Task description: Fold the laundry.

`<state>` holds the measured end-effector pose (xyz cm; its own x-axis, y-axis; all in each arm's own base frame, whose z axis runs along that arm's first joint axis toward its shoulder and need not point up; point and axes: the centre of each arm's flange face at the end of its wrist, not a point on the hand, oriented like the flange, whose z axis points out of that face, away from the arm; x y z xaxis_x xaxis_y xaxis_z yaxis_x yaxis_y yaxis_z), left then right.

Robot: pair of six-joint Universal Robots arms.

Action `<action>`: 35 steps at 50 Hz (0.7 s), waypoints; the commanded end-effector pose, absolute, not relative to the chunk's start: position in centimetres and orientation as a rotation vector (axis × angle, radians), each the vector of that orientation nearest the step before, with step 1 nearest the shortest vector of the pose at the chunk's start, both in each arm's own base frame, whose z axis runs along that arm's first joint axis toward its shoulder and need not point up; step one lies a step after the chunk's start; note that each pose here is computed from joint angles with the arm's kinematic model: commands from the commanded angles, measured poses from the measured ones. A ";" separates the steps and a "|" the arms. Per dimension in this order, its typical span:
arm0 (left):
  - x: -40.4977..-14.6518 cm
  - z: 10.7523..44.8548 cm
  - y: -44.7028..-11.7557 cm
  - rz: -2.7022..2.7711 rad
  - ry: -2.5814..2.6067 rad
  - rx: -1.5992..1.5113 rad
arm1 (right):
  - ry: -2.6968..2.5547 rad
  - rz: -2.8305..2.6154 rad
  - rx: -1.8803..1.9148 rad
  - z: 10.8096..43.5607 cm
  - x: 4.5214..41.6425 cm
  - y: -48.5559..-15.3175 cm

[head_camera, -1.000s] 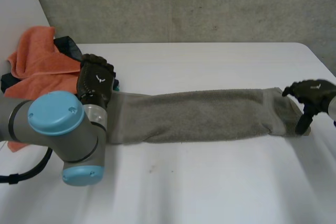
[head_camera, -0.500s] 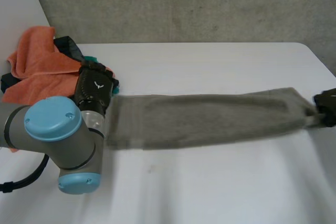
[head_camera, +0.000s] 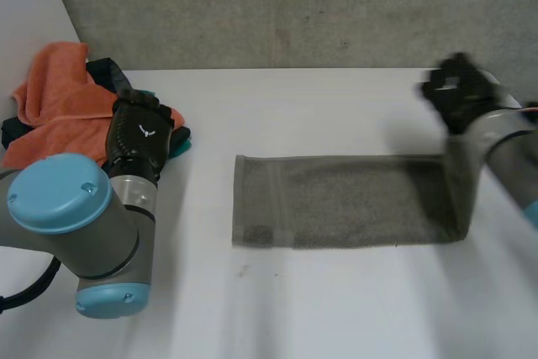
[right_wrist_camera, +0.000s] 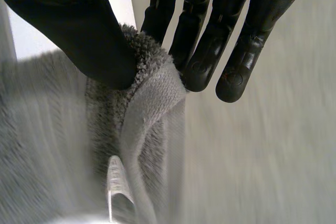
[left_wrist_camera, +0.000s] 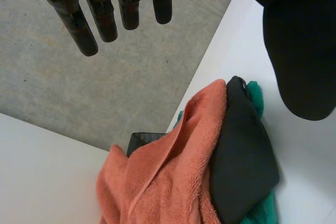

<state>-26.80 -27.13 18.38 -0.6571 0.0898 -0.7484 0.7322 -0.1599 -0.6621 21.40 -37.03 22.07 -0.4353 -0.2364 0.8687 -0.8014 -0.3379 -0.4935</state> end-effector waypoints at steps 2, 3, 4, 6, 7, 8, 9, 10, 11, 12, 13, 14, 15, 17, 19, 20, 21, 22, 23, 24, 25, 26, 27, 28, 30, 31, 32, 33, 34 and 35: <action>-26.6 18.8 -26.5 -1.876 1.652 0.931 | -1.213 2.116 2.020 18.8 34.9 -24.1; -26.5 18.8 -26.4 -1.875 1.653 0.932 | -1.206 2.112 2.077 17.9 35.5 -23.2; -26.6 18.8 -26.4 -1.876 1.653 0.933 | -1.203 2.106 2.124 17.1 36.0 -22.4; -26.6 18.8 -26.3 -1.875 1.654 0.936 | -1.220 2.078 2.228 15.2 36.9 -20.5; -26.6 18.7 -26.3 -1.874 1.655 0.937 | -1.229 2.067 2.239 14.8 37.0 -20.3; -26.6 18.7 -26.3 -1.874 1.655 0.937 | -1.239 2.055 2.250 14.4 37.1 -20.2; -26.6 18.7 -26.2 -1.875 1.655 0.939 | -1.255 2.045 2.246 14.0 37.1 -20.2; -26.7 18.8 -26.2 -1.879 1.654 0.939 | -1.267 2.043 2.239 14.1 37.1 -20.3; -26.7 18.8 -26.2 -1.878 1.653 0.940 | -1.276 2.048 2.227 14.3 37.1 -20.4; -26.7 18.8 -26.2 -1.878 1.653 0.940 | -1.291 2.046 2.218 14.3 37.0 -20.4; -26.8 18.8 -26.2 -1.880 1.654 0.941 | -1.330 2.058 2.187 14.7 37.0 -20.5; -26.9 18.9 -26.2 -1.888 1.650 0.939 | -1.356 2.071 2.160 15.1 36.9 -20.7; -27.0 19.0 -26.2 -1.893 1.647 0.940 | -1.394 2.085 2.127 15.5 36.8 -20.9; -27.4 19.2 -26.0 -1.913 1.640 0.942 | -1.563 2.147 1.956 17.6 35.5 -22.8; -28.2 19.6 -25.5 -1.948 1.622 0.952 | -1.731 2.198 1.776 19.2 33.9 -24.8; -28.5 19.8 -25.4 -1.959 1.618 0.957 | -1.915 2.241 1.579 20.5 32.0 -26.6; -28.9 19.9 -25.2 -1.972 1.613 0.963 | -1.996 2.255 1.491 20.8 31.1 -27.2; -29.6 20.2 -24.8 -2.003 1.603 0.972 | -2.079 2.268 1.406 21.1 30.3 -27.7; -30.4 20.6 -24.4 -2.037 1.596 0.979 | -2.255 2.281 1.249 21.5 28.9 -28.2; -30.7 20.7 -24.1 -2.053 1.595 0.985 | -2.306 2.278 1.214 21.4 28.6 -28.2; -31.3 21.0 -23.7 -2.081 1.592 0.989 | -2.410 2.240 1.143 21.1 27.6 -28.1; -31.6 21.0 -23.5 -2.092 1.595 0.992 | -2.447 2.210 1.122 20.9 27.2 -28.0; -32.2 21.1 -23.2 -2.114 1.597 0.999 | -2.475 2.176 1.110 20.5 26.8 -27.9; -32.4 20.9 -23.1 -2.118 1.600 1.008 | -2.498 2.136 1.104 20.1 26.3 -27.8; -33.3 20.4 -22.7 -2.127 1.606 1.036 | -2.549 2.005 1.093 18.7 24.8 -27.7; -33.6 20.2 -22.5 -2.128 1.606 1.046 | -2.555 1.962 1.097 18.2 24.3 -27.7; -33.8 19.9 -22.4 -2.126 1.609 1.057 | -2.555 1.925 1.101 17.8 23.8 -27.8; -34.0 19.8 -22.2 -2.129 1.608 1.066 | -2.540 1.855 1.109 17.0 22.7 -27.9; -34.3 19.5 -21.8 -2.127 1.610 1.088 | -2.532 1.819 1.117 16.6 22.3 -27.9; -34.4 19.4 -21.6 -2.130 1.609 1.092 | -2.524 1.782 1.128 16.0 21.8 -28.0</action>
